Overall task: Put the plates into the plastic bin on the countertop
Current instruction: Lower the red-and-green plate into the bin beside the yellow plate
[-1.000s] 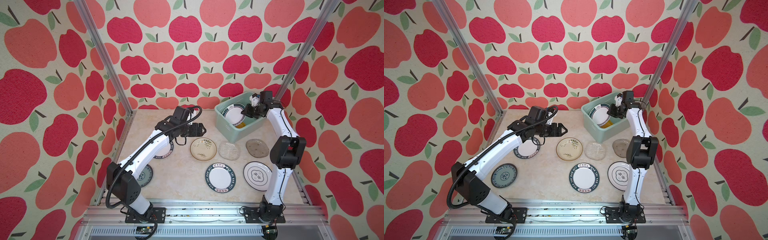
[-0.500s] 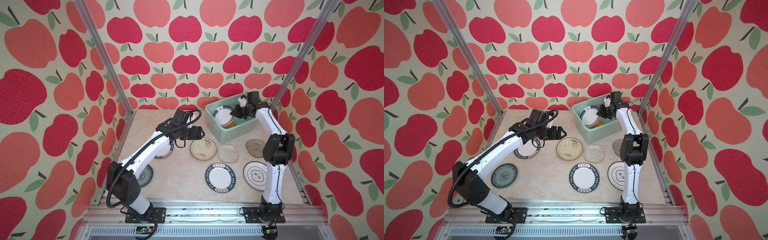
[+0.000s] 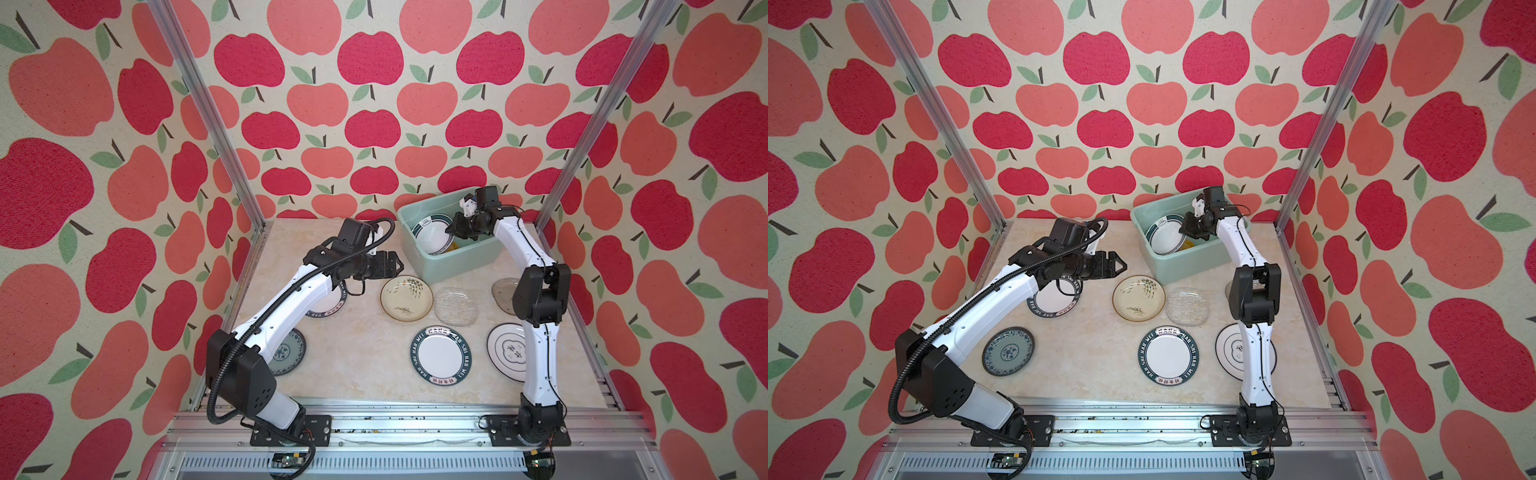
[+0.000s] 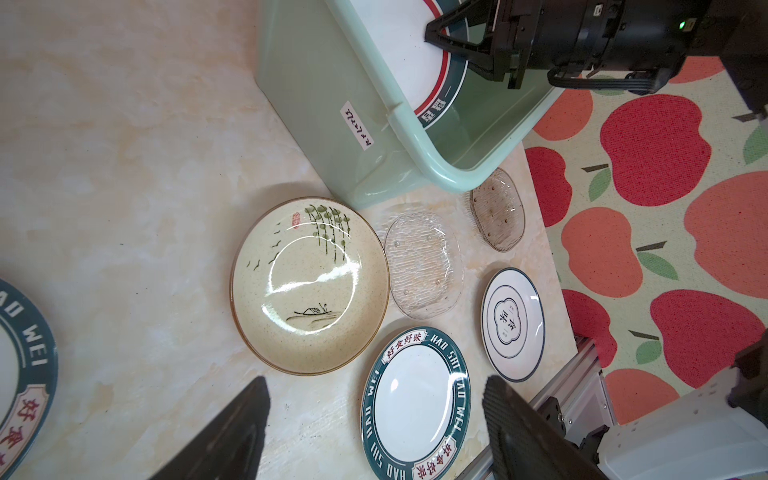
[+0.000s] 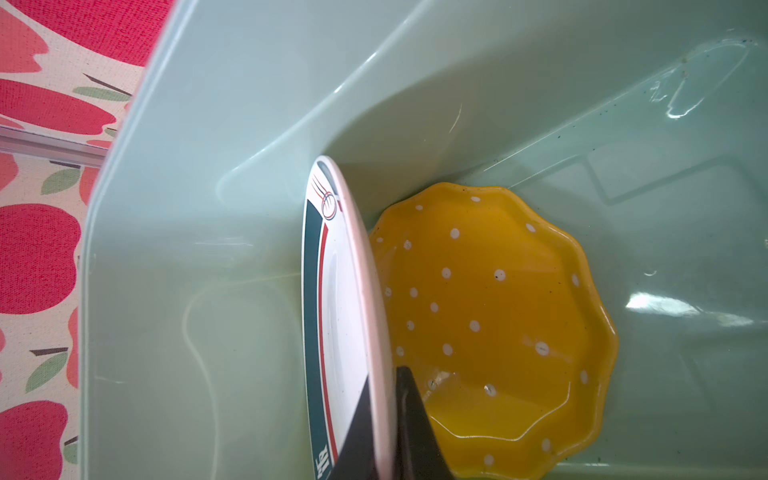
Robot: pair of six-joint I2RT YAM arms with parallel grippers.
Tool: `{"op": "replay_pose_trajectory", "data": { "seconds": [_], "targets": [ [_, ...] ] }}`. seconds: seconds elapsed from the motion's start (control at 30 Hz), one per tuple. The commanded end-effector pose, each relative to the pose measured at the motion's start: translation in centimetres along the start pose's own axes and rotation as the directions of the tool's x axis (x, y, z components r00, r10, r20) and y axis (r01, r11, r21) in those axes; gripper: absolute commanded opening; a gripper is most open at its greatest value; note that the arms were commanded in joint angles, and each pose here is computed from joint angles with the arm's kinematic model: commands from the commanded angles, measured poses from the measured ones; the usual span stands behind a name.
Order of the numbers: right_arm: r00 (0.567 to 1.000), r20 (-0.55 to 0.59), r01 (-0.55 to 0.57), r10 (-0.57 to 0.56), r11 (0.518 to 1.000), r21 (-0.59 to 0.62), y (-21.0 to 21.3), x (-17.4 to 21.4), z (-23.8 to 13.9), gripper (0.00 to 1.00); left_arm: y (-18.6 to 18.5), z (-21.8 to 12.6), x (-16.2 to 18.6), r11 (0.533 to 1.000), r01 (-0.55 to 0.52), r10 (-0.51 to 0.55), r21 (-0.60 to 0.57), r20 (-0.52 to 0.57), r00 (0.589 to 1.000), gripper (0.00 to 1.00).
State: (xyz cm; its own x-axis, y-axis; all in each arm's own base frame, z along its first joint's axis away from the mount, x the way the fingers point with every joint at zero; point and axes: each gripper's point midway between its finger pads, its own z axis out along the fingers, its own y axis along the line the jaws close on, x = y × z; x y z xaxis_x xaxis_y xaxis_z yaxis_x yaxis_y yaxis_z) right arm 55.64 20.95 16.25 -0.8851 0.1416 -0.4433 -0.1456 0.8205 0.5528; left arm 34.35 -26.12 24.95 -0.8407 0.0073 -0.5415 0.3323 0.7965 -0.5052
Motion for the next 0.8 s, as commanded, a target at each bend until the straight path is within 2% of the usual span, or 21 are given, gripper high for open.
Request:
{"op": "replay_pose_trajectory", "data": {
  "seconds": [0.0, 0.43, 0.57, 0.63, 0.77],
  "targets": [
    [0.999, -0.04, 0.011, -0.011, 1.0, -0.003, -0.6, 0.8, 0.8, 0.0, 0.0, -0.6, 0.3, 1.0, 0.002, -0.002, 0.006, -0.007, 1.0, 0.83],
    [0.996, -0.089, 0.017, -0.016, 1.0, 0.019, -3.2, 2.3, 3.6, 0.01, 0.4, 0.8, 0.3, 1.0, 0.017, -0.017, 0.0, -0.044, 0.999, 0.83],
    [0.995, -0.095, 0.025, -0.021, 0.999, 0.04, -4.0, 2.7, 4.1, 0.1, 0.5, 1.1, 0.3, 1.0, 0.024, -0.024, -0.003, -0.051, 0.998, 0.83],
    [0.995, -0.099, 0.03, -0.024, 0.998, 0.054, -4.5, 2.8, 4.3, 0.19, 0.6, 1.3, 0.4, 1.0, 0.029, -0.029, -0.007, -0.054, 0.998, 0.83],
    [0.994, -0.102, 0.04, -0.032, 0.996, 0.079, -5.3, 3.0, 4.6, 0.26, 0.7, 1.6, 0.2, 0.999, 0.045, -0.046, -0.01, -0.053, 0.998, 0.83]
  ]
}}
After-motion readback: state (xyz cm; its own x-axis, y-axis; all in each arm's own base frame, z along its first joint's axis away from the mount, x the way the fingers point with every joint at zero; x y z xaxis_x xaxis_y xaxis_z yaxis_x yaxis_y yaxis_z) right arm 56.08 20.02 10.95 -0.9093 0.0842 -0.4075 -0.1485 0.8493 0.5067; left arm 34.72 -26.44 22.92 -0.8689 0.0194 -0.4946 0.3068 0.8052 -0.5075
